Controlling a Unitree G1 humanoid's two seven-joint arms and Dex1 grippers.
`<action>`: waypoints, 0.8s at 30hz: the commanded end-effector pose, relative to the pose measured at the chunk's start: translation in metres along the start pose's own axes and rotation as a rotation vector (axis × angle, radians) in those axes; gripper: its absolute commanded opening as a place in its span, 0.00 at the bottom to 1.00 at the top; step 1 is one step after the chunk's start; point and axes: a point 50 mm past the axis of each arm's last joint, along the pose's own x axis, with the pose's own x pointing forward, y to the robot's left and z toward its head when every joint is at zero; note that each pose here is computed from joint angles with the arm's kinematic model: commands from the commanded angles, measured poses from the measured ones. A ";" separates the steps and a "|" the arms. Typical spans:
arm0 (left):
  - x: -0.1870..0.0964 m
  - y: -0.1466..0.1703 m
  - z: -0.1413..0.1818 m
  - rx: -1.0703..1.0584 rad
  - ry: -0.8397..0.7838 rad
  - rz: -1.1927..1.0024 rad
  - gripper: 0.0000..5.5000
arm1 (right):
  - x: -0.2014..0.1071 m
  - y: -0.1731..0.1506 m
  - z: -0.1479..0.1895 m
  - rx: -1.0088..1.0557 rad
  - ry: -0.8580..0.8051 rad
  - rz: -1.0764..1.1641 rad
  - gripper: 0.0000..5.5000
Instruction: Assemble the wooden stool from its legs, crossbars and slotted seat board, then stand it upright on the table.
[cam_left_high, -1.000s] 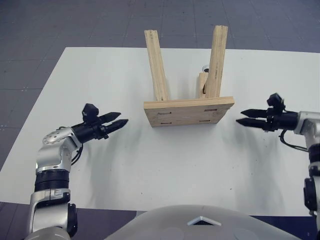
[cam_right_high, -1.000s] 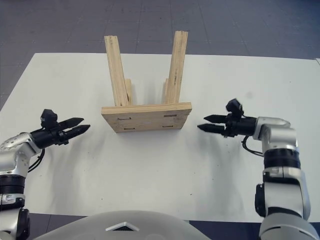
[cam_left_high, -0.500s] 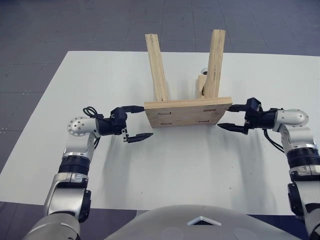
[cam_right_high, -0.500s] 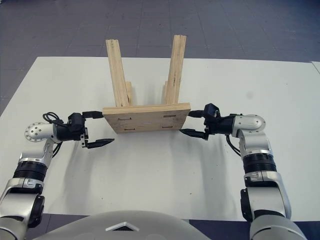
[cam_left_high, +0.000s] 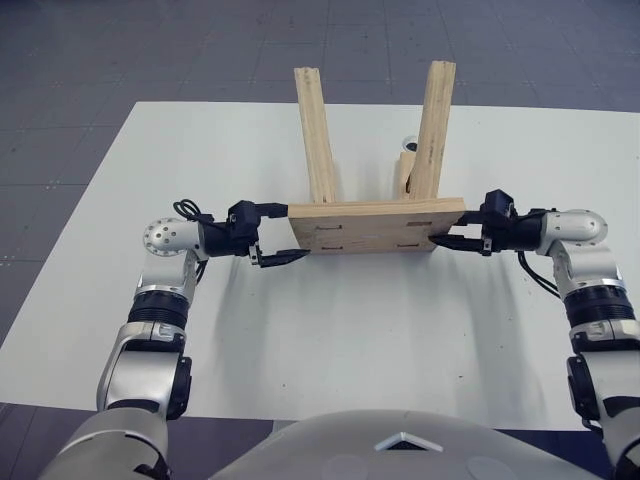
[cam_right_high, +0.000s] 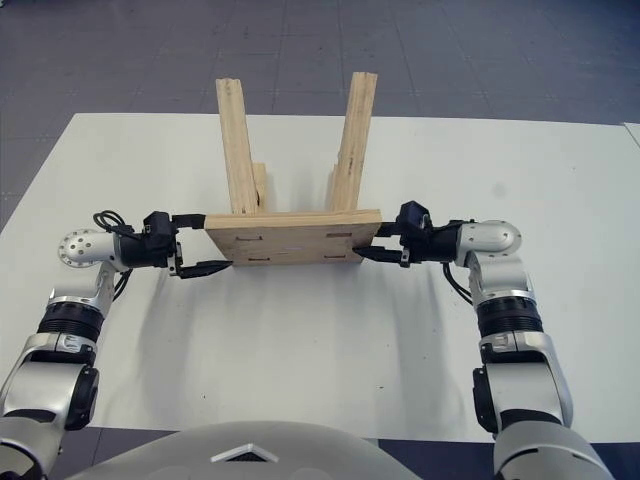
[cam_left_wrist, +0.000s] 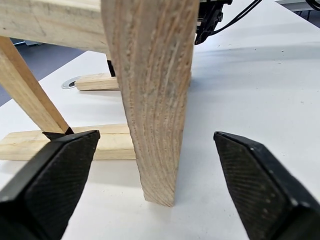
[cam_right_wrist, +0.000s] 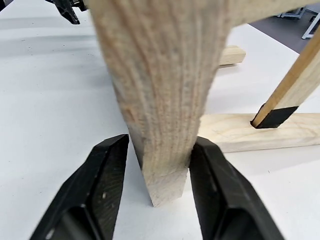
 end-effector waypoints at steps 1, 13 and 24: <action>0.000 0.002 0.004 0.016 0.002 -0.021 0.62 | -0.005 -0.002 0.009 -0.033 -0.015 0.017 0.27; 0.000 -0.008 0.004 -0.031 0.009 -0.169 0.28 | -0.002 0.008 0.007 -0.070 -0.006 0.088 0.25; -0.003 -0.009 0.101 -0.290 -0.237 -0.265 0.24 | -0.028 0.007 0.078 0.123 -0.237 0.169 0.25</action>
